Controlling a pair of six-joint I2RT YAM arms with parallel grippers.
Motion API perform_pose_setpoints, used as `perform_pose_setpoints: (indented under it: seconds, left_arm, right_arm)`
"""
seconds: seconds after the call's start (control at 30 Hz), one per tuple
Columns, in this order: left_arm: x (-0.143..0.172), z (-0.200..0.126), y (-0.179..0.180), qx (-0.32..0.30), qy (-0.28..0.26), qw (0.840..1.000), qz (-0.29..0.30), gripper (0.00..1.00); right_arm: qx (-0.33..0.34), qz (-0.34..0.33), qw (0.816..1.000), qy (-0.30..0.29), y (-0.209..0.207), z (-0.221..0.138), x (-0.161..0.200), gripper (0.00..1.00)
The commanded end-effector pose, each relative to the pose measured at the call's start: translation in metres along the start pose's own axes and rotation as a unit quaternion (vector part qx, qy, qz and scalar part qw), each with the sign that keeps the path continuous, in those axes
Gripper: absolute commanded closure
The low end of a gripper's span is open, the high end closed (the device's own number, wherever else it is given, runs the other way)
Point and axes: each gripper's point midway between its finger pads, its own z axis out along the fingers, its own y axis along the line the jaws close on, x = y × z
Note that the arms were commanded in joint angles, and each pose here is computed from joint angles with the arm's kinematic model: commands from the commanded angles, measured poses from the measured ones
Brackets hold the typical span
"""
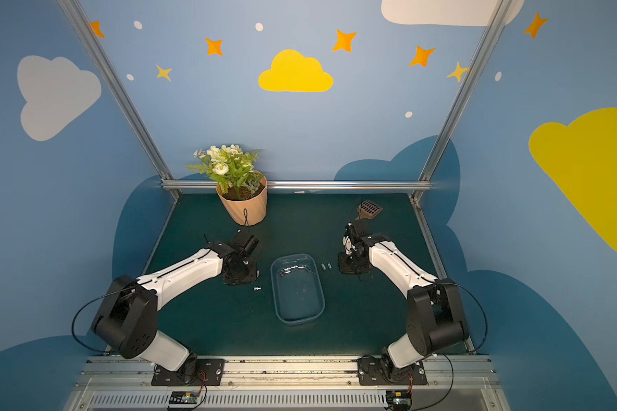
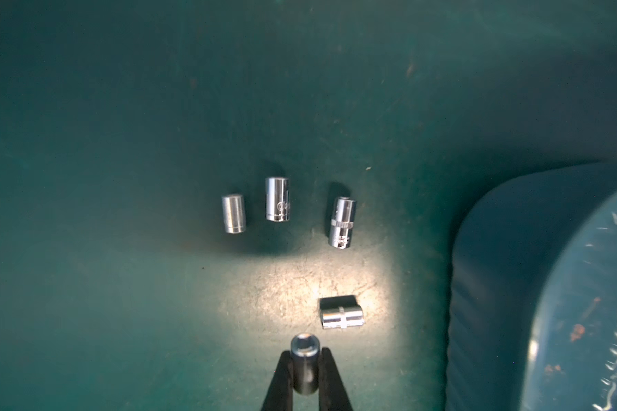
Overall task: Take out the socket from the storage box
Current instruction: Place the socket head at the center of the board.
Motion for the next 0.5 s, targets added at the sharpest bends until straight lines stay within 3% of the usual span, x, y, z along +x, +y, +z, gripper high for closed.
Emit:
perform_pose_setpoints:
  seconds: [0.0, 0.47]
  left_arm:
    - [0.004, 0.016, -0.001, 0.001, 0.017, 1.0, -0.007, 0.88]
    - [0.013, 0.045, 0.012, -0.008, 0.046, 0.999, -0.013, 0.88]
  right_arm:
    - [0.002, -0.002, 1.0, -0.006, 0.003, -0.003, -0.007, 0.77]
    - [0.009, -0.001, 1.0, -0.004, 0.001, -0.003, -0.006, 0.77]
